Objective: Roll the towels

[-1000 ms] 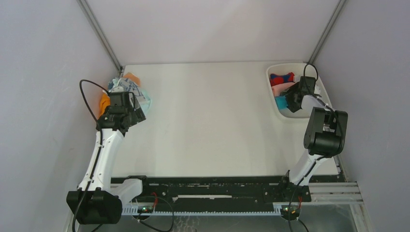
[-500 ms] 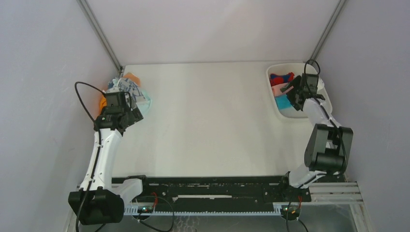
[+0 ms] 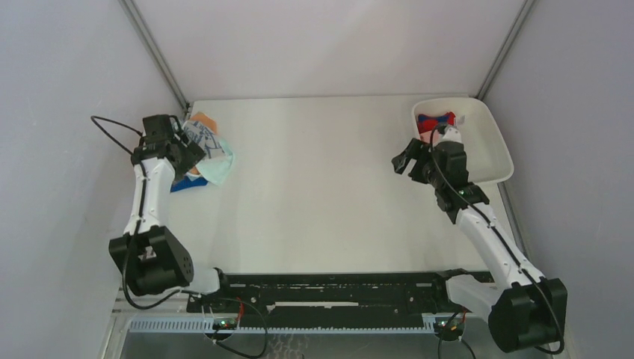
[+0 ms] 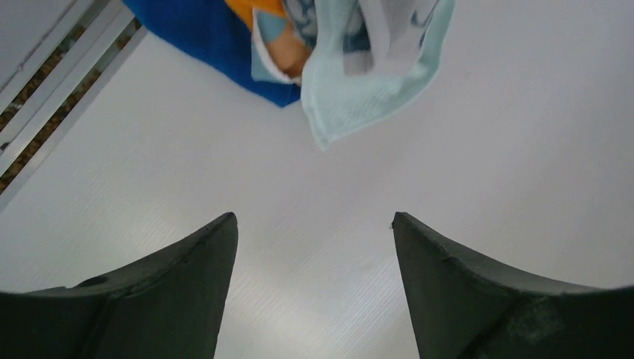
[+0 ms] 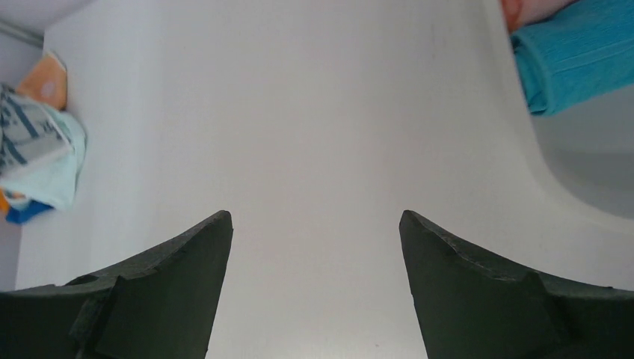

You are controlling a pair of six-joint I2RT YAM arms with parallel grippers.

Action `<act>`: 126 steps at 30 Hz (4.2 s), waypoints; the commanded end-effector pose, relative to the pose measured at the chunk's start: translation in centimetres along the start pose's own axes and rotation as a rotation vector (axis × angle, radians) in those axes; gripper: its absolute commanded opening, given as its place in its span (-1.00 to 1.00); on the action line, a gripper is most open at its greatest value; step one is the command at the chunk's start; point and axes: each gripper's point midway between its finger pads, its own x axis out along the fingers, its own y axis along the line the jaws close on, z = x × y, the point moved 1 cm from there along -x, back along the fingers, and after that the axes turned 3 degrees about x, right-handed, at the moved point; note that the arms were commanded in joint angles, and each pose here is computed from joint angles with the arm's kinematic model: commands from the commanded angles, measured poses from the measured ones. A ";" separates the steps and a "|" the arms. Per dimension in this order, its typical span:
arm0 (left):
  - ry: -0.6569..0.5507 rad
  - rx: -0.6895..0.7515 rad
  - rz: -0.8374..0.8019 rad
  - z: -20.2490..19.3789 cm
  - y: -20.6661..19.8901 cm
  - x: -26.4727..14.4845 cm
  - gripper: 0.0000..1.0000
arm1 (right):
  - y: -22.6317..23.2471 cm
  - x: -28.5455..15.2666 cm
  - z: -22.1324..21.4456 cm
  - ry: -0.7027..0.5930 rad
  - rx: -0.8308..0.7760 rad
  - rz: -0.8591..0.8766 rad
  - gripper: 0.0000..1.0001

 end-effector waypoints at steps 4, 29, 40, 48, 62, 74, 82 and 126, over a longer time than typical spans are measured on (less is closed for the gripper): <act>-0.066 -0.165 -0.031 7.4 -3.1 3.6 0.48 | 3.8 -1.6 -1.9 -0.040 -0.197 0.118 0.63; 0.051 -0.106 -0.055 8.0 -5.3 11.5 -0.47 | 5.0 -0.6 -3.6 -0.005 -0.270 0.142 0.63; 0.005 -0.118 -0.053 8.6 -4.4 7.8 -0.14 | 5.3 -0.8 -3.7 -0.002 -0.272 0.156 0.63; 0.075 -0.143 -0.101 6.3 -5.1 10.4 -0.14 | 5.2 -0.7 -3.9 0.003 -0.272 0.152 0.63; 0.132 -0.170 -0.110 5.5 -5.8 13.3 -0.18 | 5.0 -0.5 -4.0 0.007 -0.272 0.149 0.63; -0.176 -0.160 -0.327 16.8 -9.7 1.6 -1.00 | 5.3 -1.0 -3.7 -0.005 -0.268 0.164 0.63; -0.705 -0.147 -0.558 27.8 -10.8 -20.3 -1.00 | 5.7 -1.8 -3.2 -0.021 -0.259 0.187 0.63; 0.067 0.456 -1.194 -10.4 -26.5 -24.6 0.11 | 5.8 -7.9 -0.6 -0.186 -0.251 0.232 0.63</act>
